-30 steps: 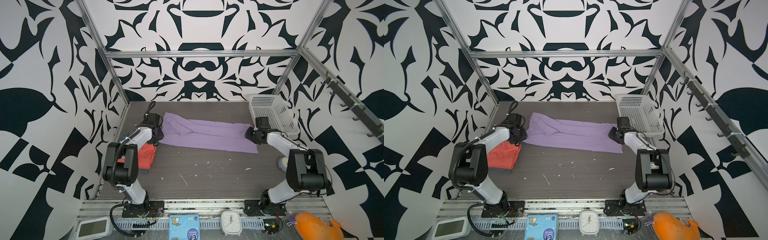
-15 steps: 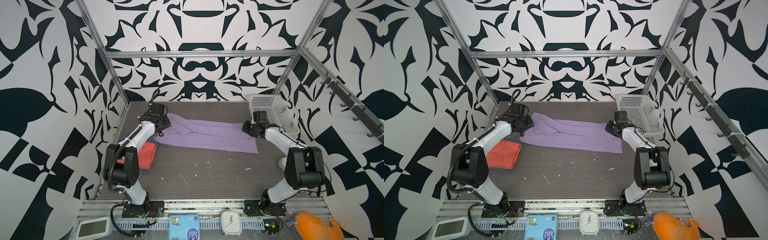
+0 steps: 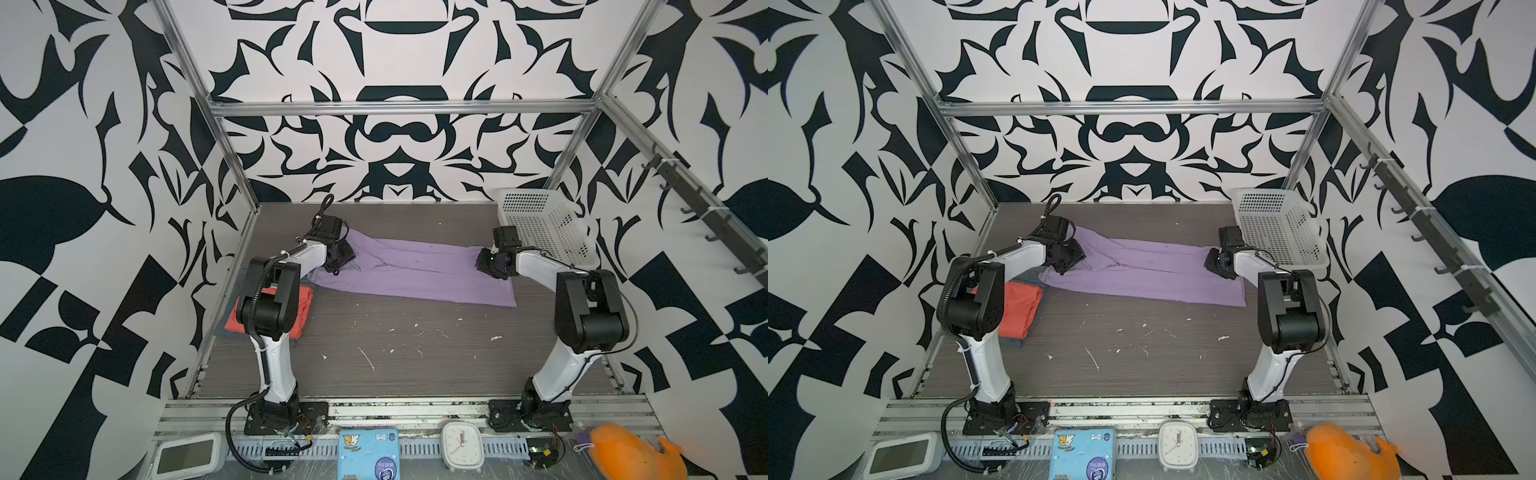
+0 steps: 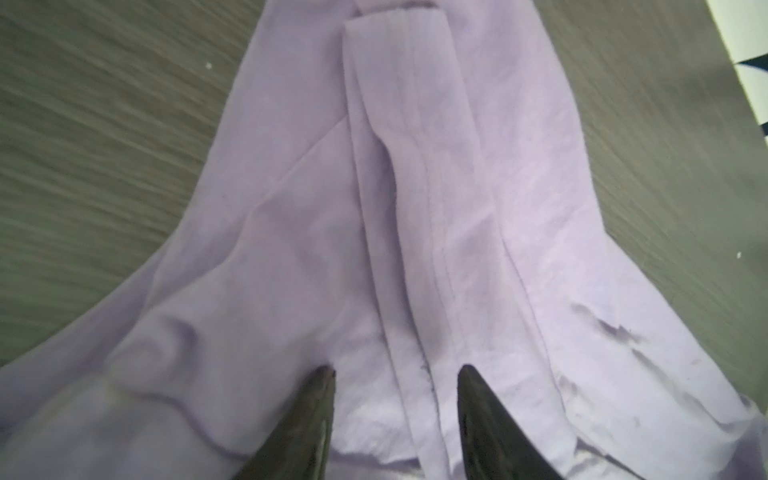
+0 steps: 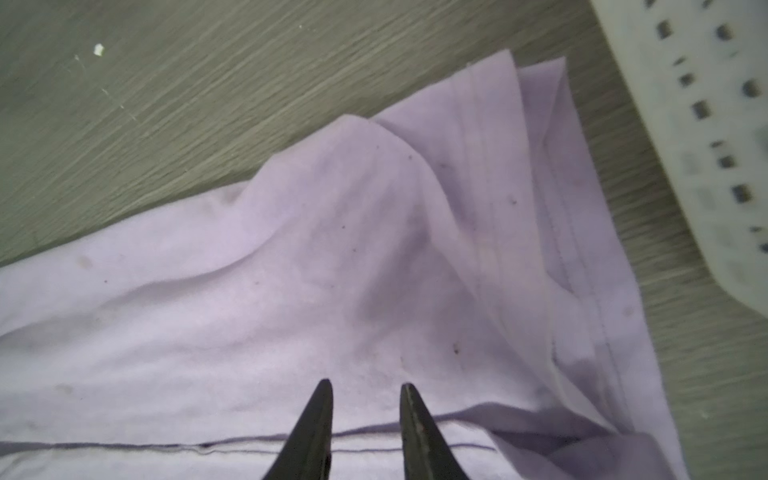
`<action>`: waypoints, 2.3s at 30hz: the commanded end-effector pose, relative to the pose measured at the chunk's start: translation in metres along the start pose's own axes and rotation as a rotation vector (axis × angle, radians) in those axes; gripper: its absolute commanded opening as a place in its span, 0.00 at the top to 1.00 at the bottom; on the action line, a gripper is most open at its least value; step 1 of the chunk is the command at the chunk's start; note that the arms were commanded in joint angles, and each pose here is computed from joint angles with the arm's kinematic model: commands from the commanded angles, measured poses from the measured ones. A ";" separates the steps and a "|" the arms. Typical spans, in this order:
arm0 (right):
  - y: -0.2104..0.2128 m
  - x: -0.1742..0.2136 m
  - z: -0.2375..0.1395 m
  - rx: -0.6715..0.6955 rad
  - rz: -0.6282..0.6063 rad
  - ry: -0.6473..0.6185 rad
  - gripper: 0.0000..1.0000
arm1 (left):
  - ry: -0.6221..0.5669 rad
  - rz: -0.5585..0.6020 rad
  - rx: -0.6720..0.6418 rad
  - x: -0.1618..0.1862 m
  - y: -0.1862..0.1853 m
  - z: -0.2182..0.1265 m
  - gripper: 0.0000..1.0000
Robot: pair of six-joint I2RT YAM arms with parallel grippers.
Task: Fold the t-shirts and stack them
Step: 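Hold the far end with the left gripper while the right swings its end nearer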
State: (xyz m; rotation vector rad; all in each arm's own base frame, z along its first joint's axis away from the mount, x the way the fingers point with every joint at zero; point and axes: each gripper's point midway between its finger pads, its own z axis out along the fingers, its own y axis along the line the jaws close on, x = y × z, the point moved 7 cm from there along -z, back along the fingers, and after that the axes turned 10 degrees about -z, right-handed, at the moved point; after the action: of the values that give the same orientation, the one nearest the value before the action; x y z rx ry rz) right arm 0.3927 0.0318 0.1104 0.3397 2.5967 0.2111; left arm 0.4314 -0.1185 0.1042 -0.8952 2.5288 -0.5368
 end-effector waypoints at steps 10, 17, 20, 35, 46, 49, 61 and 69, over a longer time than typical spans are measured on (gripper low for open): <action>0.012 0.064 -0.003 0.066 0.022 0.111 0.69 | 0.003 0.088 0.069 -0.037 -0.048 0.064 0.50; 0.039 0.125 -0.020 0.021 0.082 0.172 0.70 | 0.060 0.122 0.329 -0.053 -0.104 0.090 0.53; 0.053 0.151 -0.026 0.000 0.089 0.193 0.70 | 0.066 0.134 0.443 -0.056 -0.126 0.097 0.52; 0.122 0.205 -0.047 0.009 -0.126 0.244 0.69 | 0.065 0.237 0.657 -0.032 -0.178 0.084 0.51; 0.119 0.172 -0.119 0.023 -0.266 0.066 0.64 | -0.037 0.328 0.581 -0.046 -0.166 -0.008 0.46; 0.124 0.158 -0.123 -0.010 -0.295 -0.038 0.61 | 0.008 0.303 0.526 -0.035 -0.153 -0.004 0.46; 0.176 0.132 -0.069 -0.100 -0.409 -0.080 0.61 | 0.145 0.203 0.468 0.001 -0.149 0.047 0.46; 0.177 0.157 -0.042 -0.146 -0.384 0.044 0.61 | 0.169 0.152 0.307 0.017 -0.132 0.085 0.46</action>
State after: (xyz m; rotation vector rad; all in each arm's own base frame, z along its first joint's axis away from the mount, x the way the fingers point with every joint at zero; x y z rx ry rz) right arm 0.2747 0.2333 0.1069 -0.2183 2.6153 0.1715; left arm 0.5280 -0.2461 0.1042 -0.4851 2.4875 -1.0389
